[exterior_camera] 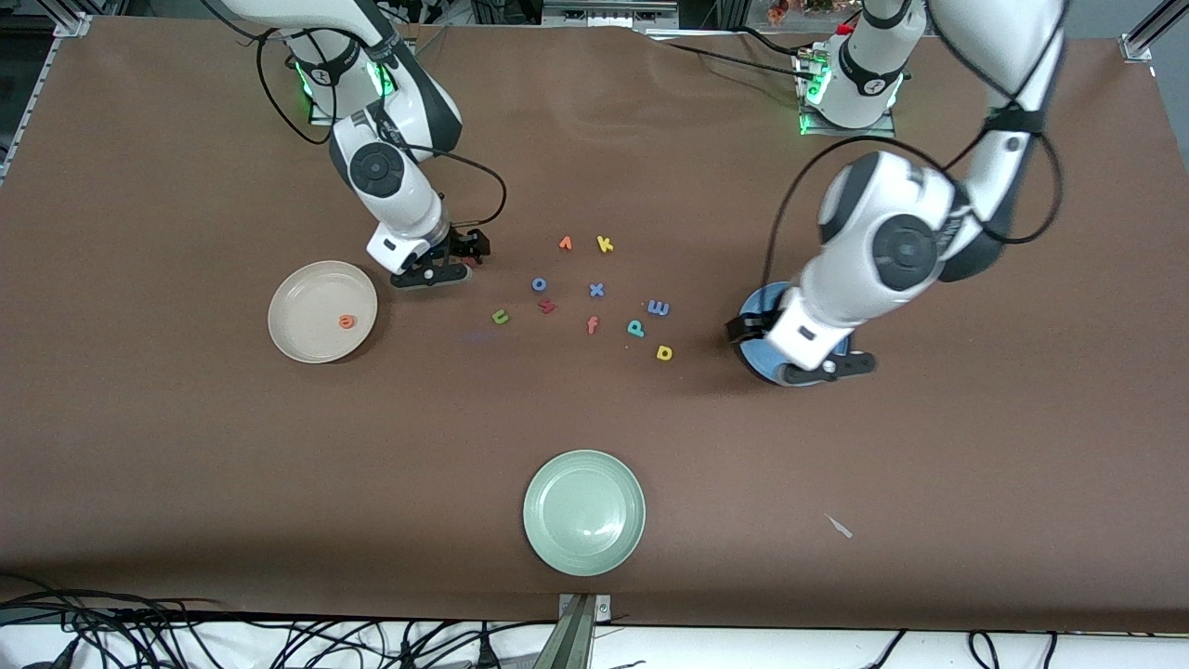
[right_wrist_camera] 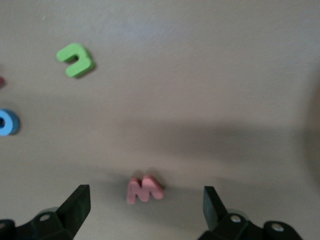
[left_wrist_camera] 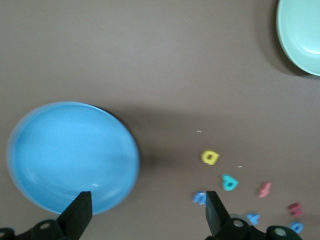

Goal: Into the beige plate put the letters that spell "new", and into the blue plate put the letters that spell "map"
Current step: 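Grasp the pink m with the right gripper while the left gripper reaches letters, then grasp the blue m with the left gripper while the right gripper carries pink m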

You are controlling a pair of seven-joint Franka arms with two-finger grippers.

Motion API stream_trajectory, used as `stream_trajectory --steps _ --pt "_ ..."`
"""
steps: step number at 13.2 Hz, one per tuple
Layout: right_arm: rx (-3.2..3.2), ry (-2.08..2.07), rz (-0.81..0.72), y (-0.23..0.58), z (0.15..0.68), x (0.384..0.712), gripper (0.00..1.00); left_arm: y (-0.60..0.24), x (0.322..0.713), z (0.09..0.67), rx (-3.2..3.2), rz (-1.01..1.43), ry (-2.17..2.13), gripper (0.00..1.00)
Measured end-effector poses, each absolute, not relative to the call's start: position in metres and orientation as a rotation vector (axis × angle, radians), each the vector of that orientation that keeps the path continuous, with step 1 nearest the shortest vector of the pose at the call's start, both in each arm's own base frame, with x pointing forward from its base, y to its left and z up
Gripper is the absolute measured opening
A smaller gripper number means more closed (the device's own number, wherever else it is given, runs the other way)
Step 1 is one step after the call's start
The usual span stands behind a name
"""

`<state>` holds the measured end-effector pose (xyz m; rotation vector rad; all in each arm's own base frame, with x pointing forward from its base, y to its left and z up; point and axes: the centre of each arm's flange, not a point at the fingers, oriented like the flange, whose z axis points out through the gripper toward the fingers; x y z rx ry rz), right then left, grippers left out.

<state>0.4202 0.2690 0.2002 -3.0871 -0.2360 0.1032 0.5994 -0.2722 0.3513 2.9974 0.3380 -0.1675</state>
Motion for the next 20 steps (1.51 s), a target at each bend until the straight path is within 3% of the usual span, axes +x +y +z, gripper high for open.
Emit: stream_trajectory --steps 5,9,15,17,20 --pt "-3.095 -0.340 0.130 0.284 0.180 0.402 0.96 -0.296 0.599 0.307 2.971 -0.169 0.497 1.00" --pt "-3.110 -0.389 0.126 0.280 0.175 0.403 0.90 -0.345 0.568 0.267 2.964 -0.238 0.708 1.00" --pt "-3.115 -0.412 0.139 0.280 0.169 0.401 0.72 -0.379 0.501 0.202 2.837 -0.181 1.098 0.91" --pt "-3.117 -0.421 0.133 0.280 0.170 0.402 0.58 -0.381 0.492 0.195 2.827 -0.187 1.143 0.87" --pt "-3.116 -0.424 0.129 0.280 0.171 0.402 0.51 -0.374 0.493 0.188 2.821 -0.186 1.170 0.79"
